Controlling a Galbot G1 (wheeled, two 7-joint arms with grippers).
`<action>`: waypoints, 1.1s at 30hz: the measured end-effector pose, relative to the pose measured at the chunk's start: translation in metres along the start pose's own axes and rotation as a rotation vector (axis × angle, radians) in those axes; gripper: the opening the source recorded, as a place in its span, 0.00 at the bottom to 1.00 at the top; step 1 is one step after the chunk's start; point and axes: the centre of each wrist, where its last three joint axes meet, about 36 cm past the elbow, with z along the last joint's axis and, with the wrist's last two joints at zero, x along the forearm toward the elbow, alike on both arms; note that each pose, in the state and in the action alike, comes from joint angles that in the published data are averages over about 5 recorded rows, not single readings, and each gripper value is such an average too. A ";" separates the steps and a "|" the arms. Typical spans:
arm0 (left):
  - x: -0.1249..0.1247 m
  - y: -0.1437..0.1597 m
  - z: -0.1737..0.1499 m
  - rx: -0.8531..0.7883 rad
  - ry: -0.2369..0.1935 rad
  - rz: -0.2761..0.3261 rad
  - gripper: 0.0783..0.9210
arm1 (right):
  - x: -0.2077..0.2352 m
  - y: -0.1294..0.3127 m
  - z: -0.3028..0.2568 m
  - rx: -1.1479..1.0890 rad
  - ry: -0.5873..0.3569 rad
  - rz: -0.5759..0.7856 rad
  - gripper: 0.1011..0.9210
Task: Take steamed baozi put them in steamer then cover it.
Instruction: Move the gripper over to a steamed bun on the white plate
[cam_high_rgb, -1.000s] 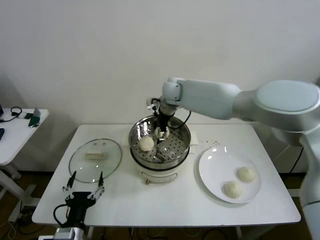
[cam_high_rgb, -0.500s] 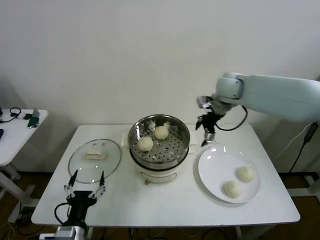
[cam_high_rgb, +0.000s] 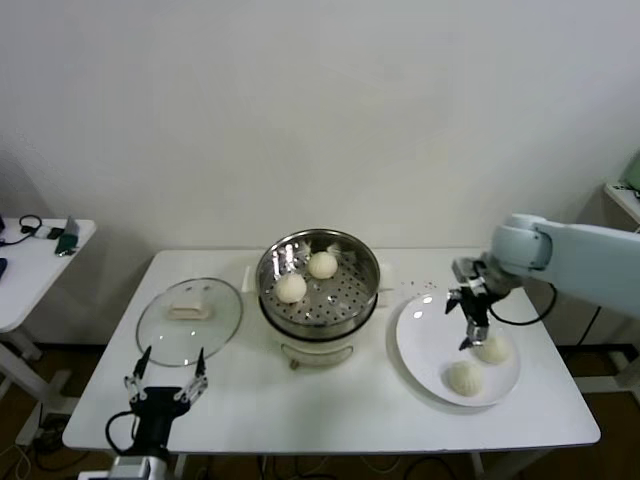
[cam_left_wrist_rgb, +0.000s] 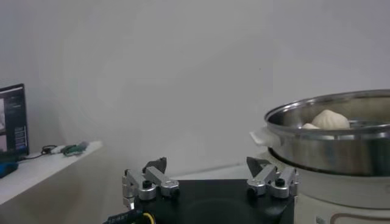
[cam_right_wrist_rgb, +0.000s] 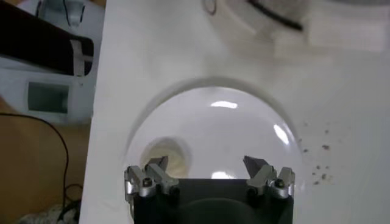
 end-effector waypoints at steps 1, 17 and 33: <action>0.000 0.000 0.001 0.000 0.002 -0.001 0.88 | -0.006 0.002 0.002 0.000 0.003 -0.005 0.88; 0.001 -0.002 0.013 0.002 0.034 -0.015 0.88 | -0.068 0.018 0.023 -0.006 0.053 -0.066 0.88; 0.001 -0.002 0.016 0.001 0.040 -0.016 0.88 | -0.092 0.018 0.022 -0.002 0.070 -0.099 0.86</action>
